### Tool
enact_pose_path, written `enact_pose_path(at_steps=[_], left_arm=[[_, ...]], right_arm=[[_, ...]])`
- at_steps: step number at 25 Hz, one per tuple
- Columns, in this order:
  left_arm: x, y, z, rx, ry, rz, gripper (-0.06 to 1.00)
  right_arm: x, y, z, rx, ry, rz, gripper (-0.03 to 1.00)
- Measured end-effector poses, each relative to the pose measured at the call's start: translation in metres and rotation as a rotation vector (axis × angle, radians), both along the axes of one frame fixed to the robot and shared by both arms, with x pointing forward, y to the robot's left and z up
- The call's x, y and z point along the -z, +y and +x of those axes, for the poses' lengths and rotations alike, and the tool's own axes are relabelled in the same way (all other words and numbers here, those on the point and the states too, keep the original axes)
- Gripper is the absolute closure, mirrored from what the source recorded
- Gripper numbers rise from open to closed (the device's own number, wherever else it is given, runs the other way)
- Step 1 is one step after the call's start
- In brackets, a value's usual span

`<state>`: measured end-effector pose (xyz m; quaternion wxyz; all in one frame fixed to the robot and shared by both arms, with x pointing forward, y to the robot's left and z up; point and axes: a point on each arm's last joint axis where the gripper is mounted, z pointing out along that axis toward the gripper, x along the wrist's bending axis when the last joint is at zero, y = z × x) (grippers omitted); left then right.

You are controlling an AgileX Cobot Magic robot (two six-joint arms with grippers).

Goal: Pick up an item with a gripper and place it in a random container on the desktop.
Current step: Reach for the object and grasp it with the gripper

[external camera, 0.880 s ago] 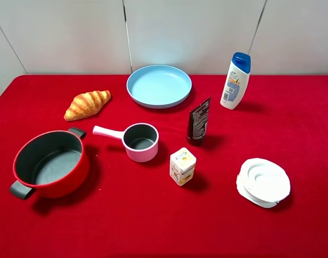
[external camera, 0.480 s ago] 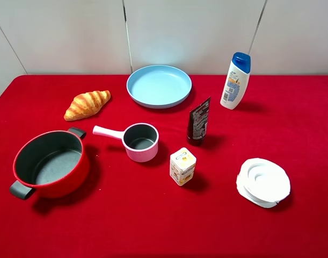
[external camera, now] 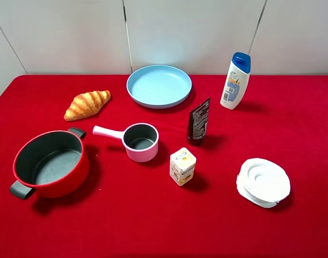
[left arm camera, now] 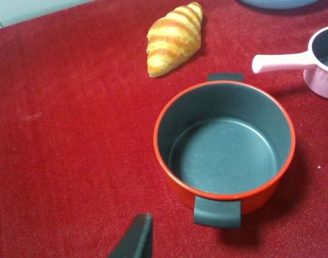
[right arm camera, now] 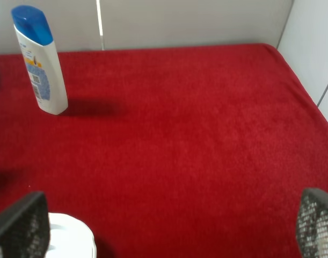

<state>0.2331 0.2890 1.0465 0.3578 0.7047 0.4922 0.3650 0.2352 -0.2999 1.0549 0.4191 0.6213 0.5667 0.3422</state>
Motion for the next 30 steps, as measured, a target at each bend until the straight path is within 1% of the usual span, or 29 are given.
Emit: enact_pose_path(at_steps=[30], left_arm=[[0.0000,0.0000,0.0000,0.000,0.000,0.000,-0.05]], right_arm=[[0.0000,0.0000,0.0000,0.000,0.000,0.000,0.27]])
